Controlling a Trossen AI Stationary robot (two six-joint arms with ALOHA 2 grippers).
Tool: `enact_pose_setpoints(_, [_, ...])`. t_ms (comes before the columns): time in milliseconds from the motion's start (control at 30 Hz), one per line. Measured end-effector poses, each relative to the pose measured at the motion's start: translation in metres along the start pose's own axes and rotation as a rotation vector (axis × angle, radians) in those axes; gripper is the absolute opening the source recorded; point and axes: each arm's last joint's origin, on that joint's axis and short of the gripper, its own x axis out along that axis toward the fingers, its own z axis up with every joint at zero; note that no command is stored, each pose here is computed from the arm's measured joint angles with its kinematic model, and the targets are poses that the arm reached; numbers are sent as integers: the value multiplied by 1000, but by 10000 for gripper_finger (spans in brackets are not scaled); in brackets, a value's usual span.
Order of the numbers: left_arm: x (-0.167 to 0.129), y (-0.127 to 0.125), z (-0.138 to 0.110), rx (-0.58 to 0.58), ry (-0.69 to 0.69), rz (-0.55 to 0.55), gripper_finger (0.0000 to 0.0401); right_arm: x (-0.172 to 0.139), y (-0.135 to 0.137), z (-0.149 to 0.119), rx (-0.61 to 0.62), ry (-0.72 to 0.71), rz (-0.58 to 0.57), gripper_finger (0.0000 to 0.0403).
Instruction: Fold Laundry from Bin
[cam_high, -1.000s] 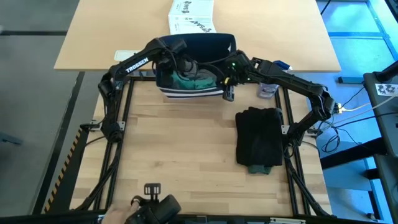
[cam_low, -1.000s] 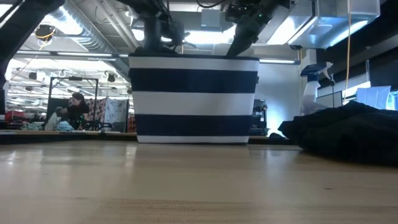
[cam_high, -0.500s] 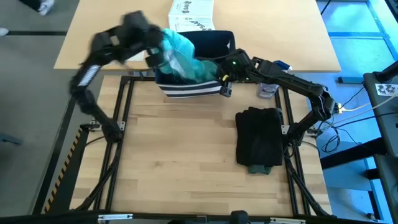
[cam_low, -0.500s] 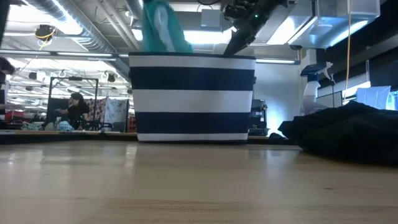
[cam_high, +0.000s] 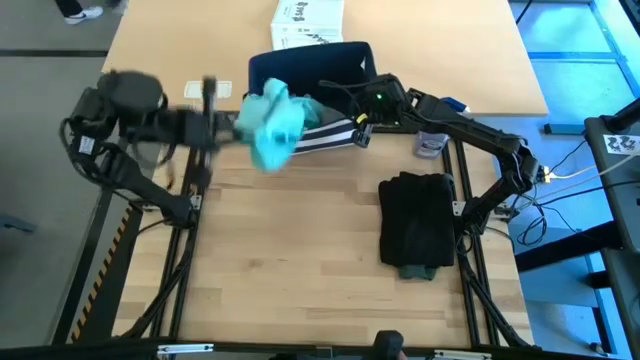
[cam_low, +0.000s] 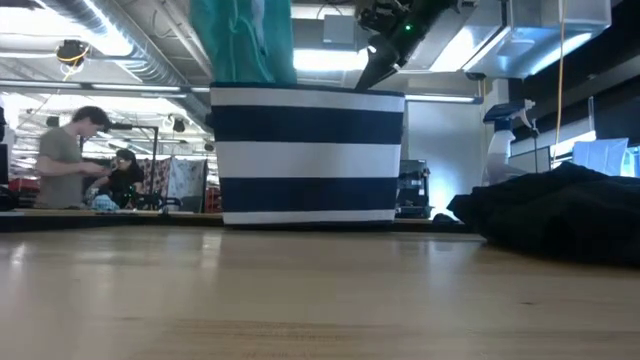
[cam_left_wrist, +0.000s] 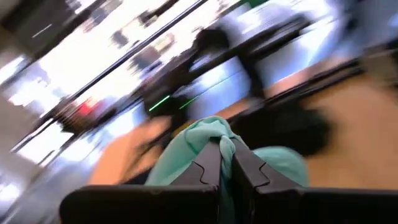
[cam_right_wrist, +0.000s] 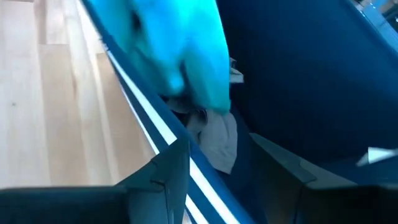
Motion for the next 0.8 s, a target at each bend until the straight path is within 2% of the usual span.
enact_pose_setpoints(100, [10, -27, 14, 48, -73, -181, 2, 1, -6, -2, 26, 7, -14, 159])
enact_pose_setpoints(200, [24, -56, 24, 102, -75, -310, 2, 1, -12, -5, 43, 14, -27, 159])
enact_pose_setpoints(367, [35, -102, 37, 151, -62, -484, 2, 2, -21, -9, 88, 11, -27, 159])
enact_pose_setpoints(467, [39, -127, 43, 165, -55, -553, 2, 2, -26, -11, 98, 15, -34, 159])
enact_pose_setpoints(633, [32, -163, 53, 201, -42, -549, 2, 2, -28, -12, 108, 17, -35, 159])
enact_pose_setpoints(800, [15, -177, 61, 280, -67, -389, 5, 2, -28, -12, 121, 11, -39, 159])
